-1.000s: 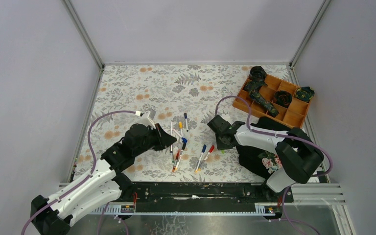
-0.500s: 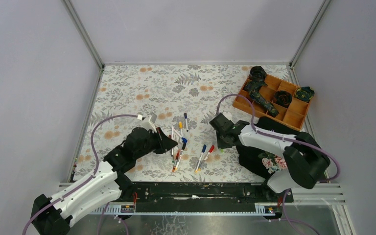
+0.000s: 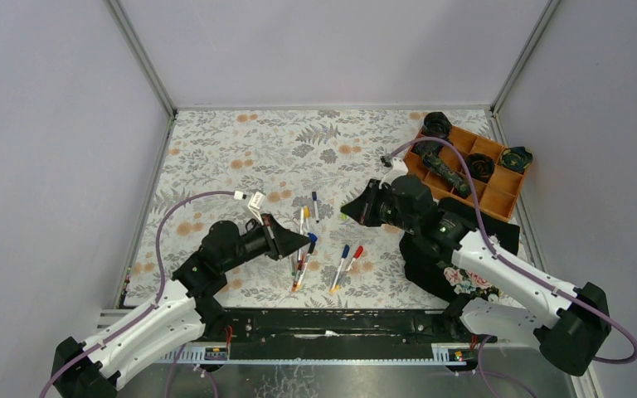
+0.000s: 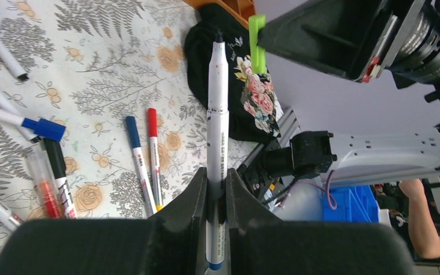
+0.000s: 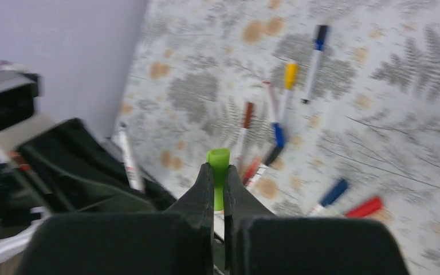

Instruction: Insert the pens into the pen caps

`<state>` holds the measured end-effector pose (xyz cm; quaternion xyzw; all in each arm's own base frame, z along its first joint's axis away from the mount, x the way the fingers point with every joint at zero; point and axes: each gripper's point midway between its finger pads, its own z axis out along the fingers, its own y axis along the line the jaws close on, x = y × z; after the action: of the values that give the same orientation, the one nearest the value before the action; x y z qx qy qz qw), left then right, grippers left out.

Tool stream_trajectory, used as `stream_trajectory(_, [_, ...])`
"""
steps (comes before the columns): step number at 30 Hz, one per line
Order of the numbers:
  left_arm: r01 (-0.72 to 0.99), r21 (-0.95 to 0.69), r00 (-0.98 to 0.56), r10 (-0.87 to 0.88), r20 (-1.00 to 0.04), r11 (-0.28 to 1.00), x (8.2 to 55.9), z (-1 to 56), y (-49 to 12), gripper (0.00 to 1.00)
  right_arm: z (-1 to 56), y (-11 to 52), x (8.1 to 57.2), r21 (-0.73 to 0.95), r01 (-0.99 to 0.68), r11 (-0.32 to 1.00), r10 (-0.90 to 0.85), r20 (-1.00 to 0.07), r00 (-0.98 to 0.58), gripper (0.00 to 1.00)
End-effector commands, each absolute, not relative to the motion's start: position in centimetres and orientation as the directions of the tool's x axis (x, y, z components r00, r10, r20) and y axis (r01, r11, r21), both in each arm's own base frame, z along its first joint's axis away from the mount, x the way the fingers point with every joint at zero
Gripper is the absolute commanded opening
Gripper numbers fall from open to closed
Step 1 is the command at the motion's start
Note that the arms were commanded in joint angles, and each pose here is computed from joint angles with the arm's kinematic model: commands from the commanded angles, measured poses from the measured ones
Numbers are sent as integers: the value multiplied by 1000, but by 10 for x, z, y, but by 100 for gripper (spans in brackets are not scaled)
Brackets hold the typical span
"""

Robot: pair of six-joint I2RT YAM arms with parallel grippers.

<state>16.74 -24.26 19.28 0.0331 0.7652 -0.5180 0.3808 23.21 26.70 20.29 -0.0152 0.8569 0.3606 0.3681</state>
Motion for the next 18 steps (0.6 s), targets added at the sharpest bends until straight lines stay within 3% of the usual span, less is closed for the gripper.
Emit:
stream_trajectory(1, [567,-745,-674,-322,-665,352,156,223,-252,0,263,302,225,779,-407,477,364,-596,-716,0])
stream_trajectory(9, [593,-734,-684,-274,-676,332,151,224,-258,0,292,318,222,808,-496,317,421,-589,-690,0])
stream_trajectory(18, [627,-725,-679,-257,-688,285,147,229,-263,0,298,329,231,795,-522,309,423,-607,-673,0])
